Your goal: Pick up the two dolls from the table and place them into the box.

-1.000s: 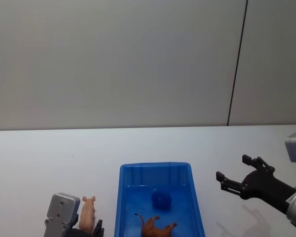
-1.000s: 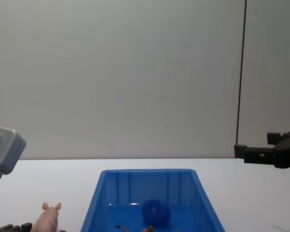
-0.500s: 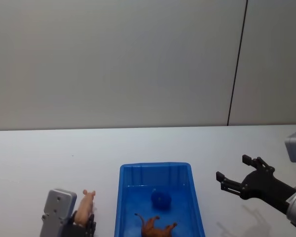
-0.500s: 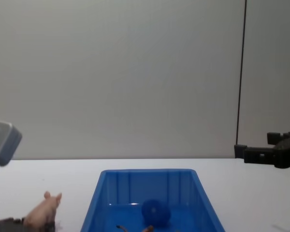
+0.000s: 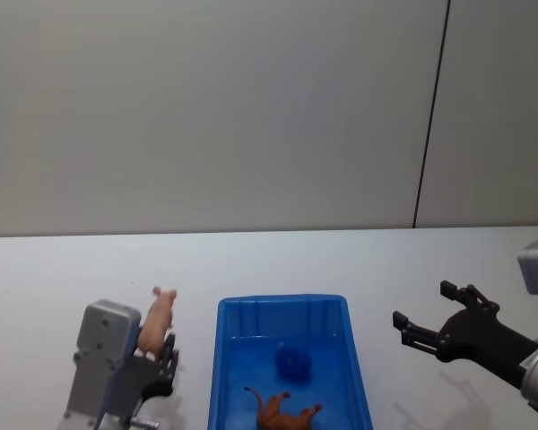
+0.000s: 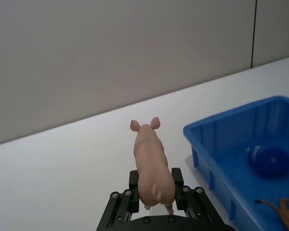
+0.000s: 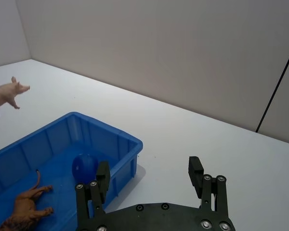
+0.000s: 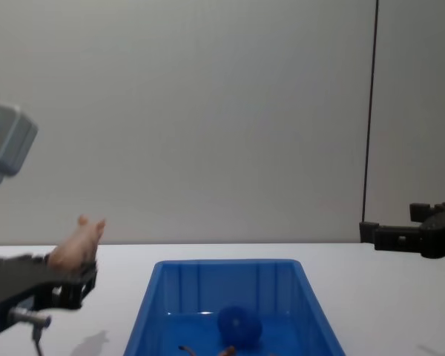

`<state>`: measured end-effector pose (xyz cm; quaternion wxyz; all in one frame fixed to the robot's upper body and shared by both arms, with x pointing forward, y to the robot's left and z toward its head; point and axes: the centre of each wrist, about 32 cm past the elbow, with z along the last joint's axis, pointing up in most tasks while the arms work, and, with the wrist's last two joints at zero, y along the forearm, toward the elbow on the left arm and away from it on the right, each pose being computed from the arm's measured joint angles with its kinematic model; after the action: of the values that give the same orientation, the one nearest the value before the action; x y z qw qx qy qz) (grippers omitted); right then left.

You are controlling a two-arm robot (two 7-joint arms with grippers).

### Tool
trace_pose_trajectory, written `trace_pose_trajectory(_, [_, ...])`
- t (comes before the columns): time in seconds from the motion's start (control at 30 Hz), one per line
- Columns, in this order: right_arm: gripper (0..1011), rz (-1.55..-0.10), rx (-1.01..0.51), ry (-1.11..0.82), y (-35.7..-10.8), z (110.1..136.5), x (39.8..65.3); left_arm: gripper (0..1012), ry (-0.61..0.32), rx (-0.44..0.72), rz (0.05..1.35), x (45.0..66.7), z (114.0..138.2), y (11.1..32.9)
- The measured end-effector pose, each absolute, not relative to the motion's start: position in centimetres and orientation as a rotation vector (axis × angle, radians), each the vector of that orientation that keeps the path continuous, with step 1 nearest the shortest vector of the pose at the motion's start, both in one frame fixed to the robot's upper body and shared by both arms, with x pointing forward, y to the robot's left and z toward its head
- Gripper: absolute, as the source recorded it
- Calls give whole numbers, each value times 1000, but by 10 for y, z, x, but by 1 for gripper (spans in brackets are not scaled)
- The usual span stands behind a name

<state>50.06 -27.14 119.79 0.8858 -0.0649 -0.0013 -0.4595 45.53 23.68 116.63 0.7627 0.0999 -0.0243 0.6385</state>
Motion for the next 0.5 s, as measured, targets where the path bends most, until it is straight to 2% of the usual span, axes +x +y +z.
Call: trace_pose_trajectory(0.5, [1001,-956,-135,-3,-271,1198,501,391,-141,120,1237,470,1185,206])
